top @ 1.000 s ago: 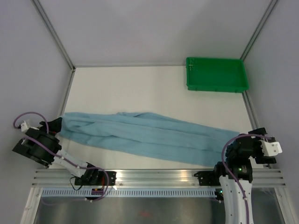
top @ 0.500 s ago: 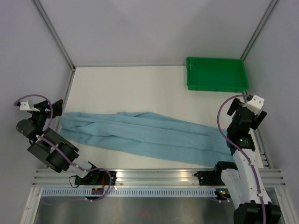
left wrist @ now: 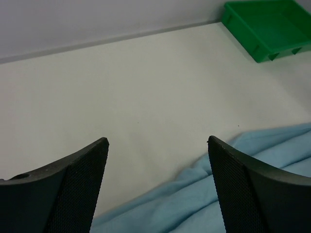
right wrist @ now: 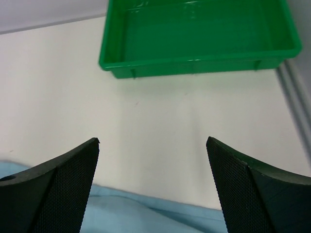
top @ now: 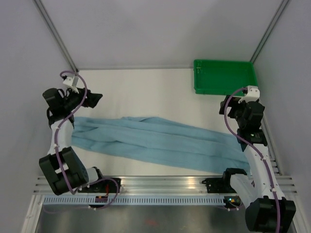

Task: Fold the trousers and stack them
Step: Fold the trousers

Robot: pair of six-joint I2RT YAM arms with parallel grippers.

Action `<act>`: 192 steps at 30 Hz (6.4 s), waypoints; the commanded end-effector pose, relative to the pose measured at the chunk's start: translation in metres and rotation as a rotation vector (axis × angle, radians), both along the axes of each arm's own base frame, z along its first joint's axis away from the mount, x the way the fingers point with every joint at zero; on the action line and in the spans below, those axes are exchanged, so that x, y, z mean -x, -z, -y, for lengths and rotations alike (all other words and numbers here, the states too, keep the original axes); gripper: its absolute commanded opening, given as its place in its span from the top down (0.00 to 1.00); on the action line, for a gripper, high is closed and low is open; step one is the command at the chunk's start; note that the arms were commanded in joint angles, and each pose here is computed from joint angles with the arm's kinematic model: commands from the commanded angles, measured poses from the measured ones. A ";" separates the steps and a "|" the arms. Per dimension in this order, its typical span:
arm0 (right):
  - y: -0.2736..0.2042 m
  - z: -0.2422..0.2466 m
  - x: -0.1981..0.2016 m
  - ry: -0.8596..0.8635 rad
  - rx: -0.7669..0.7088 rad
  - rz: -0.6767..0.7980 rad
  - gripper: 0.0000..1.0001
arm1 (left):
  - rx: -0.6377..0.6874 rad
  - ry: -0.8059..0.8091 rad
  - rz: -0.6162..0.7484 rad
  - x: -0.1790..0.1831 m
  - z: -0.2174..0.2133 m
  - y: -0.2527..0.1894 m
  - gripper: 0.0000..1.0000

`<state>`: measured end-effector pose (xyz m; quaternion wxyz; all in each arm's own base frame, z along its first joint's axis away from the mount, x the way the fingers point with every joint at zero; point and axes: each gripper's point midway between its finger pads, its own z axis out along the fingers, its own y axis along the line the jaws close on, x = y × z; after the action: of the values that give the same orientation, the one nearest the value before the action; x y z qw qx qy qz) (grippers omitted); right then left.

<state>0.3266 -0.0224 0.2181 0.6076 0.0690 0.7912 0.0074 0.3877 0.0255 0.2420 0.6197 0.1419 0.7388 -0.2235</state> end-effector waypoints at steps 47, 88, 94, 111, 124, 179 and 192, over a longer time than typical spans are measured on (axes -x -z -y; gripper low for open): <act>0.180 -0.199 0.041 -0.997 0.072 -0.699 0.23 | -0.482 0.682 -0.510 0.064 0.166 0.190 0.38; 0.160 -0.179 -0.185 -0.746 0.279 -0.492 0.99 | -0.494 0.537 -0.254 -0.114 0.188 0.154 0.98; 0.123 -0.201 -0.174 -0.877 0.223 -0.459 0.70 | -0.459 0.539 -0.274 -0.095 0.182 0.136 0.76; 0.028 -0.073 -0.054 -0.140 -0.095 -0.519 0.13 | -0.341 -0.049 -0.224 -0.035 0.111 -0.014 0.05; 0.103 0.009 0.073 0.653 -0.565 -0.498 0.02 | 0.142 -0.577 -0.660 0.011 0.010 0.071 0.07; 0.038 0.059 -0.010 0.271 -0.311 -0.438 0.06 | 0.409 -0.879 -0.799 0.066 -0.060 0.067 0.13; 0.022 -0.077 -0.038 -0.172 -0.358 -0.419 0.08 | 0.791 -0.900 -0.901 0.032 -0.012 0.080 0.21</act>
<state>0.3650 0.0384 0.2148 0.4272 0.1144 0.8836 0.1536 0.3248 0.0668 0.1466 0.2868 -0.4976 0.7978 -0.1835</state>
